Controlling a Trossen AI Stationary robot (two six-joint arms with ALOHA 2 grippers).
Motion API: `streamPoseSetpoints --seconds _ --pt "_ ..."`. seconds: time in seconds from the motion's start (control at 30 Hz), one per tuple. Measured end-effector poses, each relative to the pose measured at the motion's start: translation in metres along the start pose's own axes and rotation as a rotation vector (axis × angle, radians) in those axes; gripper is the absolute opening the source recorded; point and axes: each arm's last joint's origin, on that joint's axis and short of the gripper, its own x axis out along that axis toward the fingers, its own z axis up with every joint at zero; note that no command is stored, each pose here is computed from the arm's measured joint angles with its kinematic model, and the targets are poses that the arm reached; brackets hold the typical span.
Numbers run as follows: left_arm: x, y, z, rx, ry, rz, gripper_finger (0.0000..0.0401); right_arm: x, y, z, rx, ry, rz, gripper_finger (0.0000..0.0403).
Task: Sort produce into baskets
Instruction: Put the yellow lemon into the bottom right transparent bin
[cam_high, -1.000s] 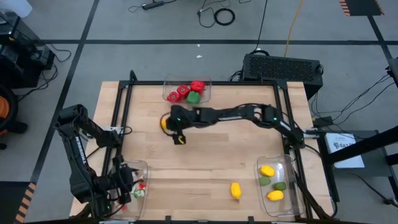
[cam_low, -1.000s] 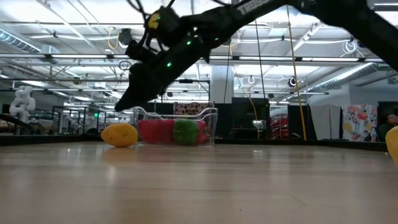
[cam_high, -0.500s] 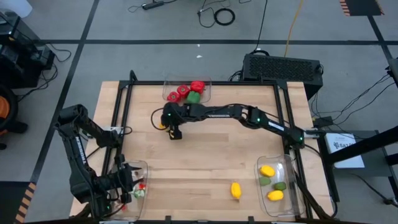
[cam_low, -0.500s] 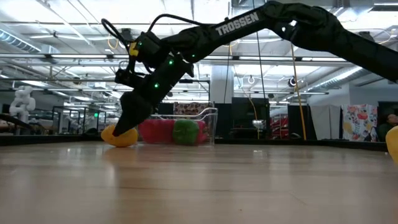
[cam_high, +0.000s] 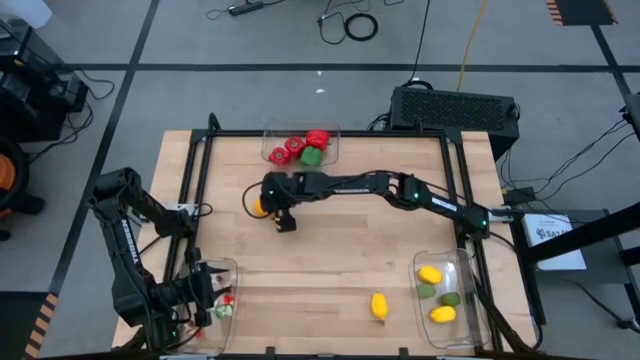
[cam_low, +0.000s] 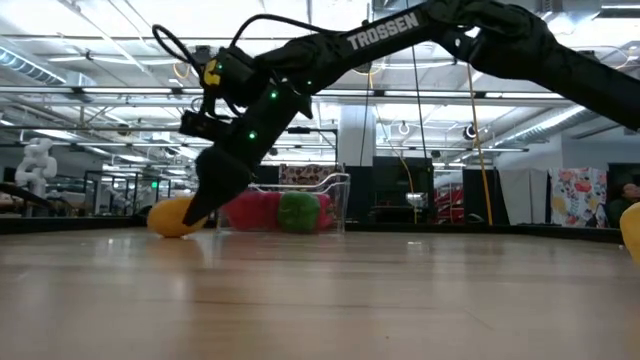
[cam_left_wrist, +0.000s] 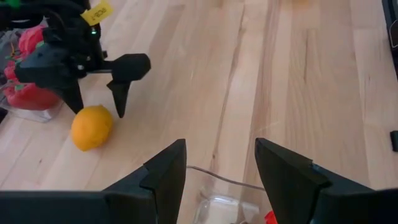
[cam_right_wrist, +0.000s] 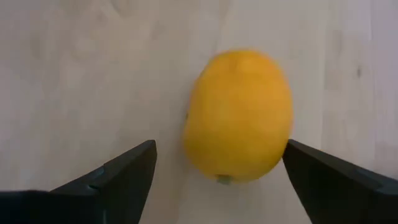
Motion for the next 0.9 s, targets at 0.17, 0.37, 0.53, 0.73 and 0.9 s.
streamPoseSetpoints --seconds 0.17,0.37,0.53,0.73,0.9 --pt "0.0 -0.001 0.0 -0.008 -0.002 -0.007 0.0199 0.0 0.004 0.007 0.021 -0.055 -0.02 0.0313" --pt "0.0 -0.002 0.0 -0.008 -0.004 -0.015 0.0199 0.0 0.002 0.011 0.034 -0.096 -0.021 0.0307" --pt "0.0 -0.002 0.001 -0.007 -0.009 -0.013 0.0199 0.003 0.003 0.011 0.058 -0.133 0.02 0.0307" --pt "0.0 -0.002 0.001 -0.007 -0.016 -0.012 0.0199 0.013 0.004 0.008 0.028 -0.145 0.04 0.0306" --pt "0.0 -0.002 0.001 0.01 -0.022 -0.011 0.0199 0.014 0.005 0.007 0.008 -0.143 0.043 0.0288"
